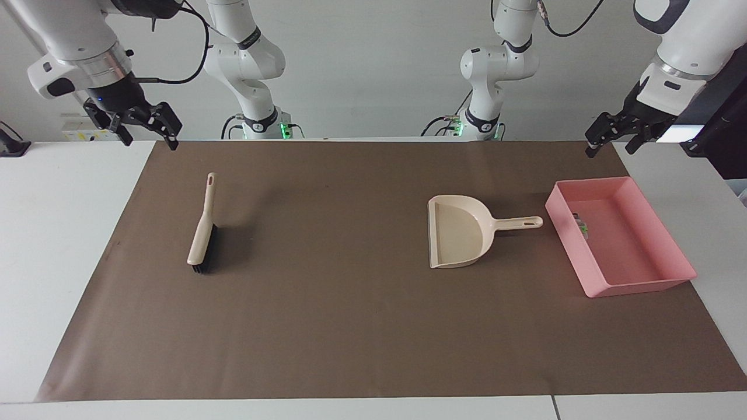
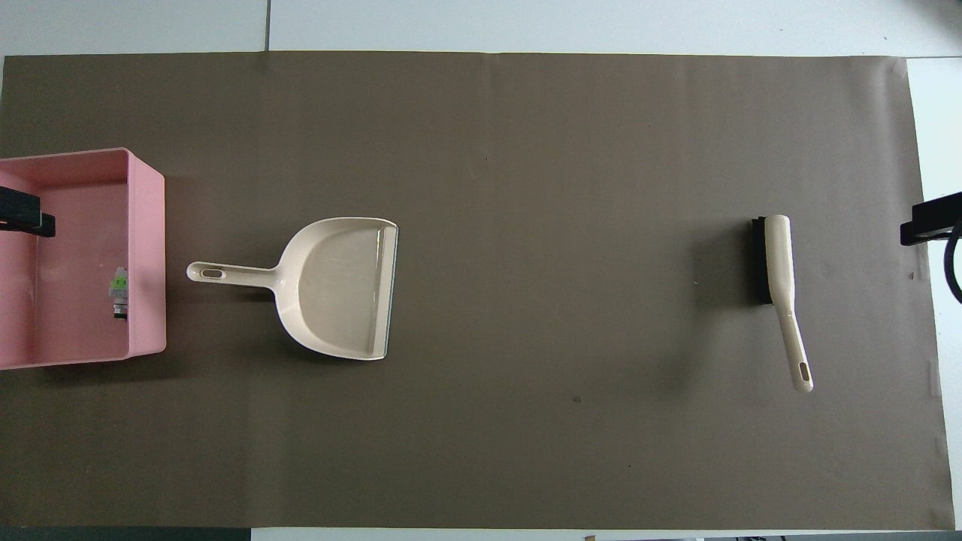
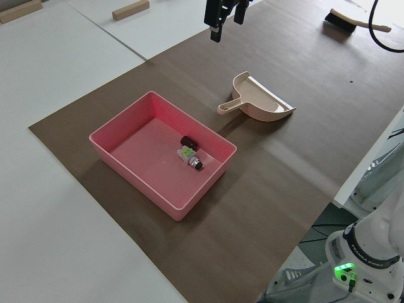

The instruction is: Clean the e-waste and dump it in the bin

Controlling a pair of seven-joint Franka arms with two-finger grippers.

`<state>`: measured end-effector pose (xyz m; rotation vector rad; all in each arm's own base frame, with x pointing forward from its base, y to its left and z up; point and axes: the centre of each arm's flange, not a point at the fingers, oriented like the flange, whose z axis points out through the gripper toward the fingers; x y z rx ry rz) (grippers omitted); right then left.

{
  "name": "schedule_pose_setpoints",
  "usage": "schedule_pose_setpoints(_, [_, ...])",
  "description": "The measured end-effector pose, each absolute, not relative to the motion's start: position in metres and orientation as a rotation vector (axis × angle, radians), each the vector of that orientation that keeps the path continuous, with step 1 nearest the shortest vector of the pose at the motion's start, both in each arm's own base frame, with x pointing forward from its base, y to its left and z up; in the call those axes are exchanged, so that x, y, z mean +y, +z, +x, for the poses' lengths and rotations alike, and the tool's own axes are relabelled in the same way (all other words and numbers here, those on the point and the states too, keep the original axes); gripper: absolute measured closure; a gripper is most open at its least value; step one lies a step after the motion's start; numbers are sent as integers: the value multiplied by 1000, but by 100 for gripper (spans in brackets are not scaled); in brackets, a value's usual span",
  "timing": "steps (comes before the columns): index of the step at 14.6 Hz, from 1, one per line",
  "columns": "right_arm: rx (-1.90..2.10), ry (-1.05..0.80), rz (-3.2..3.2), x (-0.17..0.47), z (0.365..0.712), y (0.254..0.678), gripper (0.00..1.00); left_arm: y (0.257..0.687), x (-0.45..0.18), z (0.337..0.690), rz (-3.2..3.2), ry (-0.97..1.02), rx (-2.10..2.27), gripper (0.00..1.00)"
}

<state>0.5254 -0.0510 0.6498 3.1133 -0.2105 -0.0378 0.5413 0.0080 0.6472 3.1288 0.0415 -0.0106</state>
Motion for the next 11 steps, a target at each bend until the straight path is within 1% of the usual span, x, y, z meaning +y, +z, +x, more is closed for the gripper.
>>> schedule_pose_setpoints(11, [-211, -38, 3113, -51, 525, 650, 0, 645, 10, 539, 3128, -45, -32, 2])
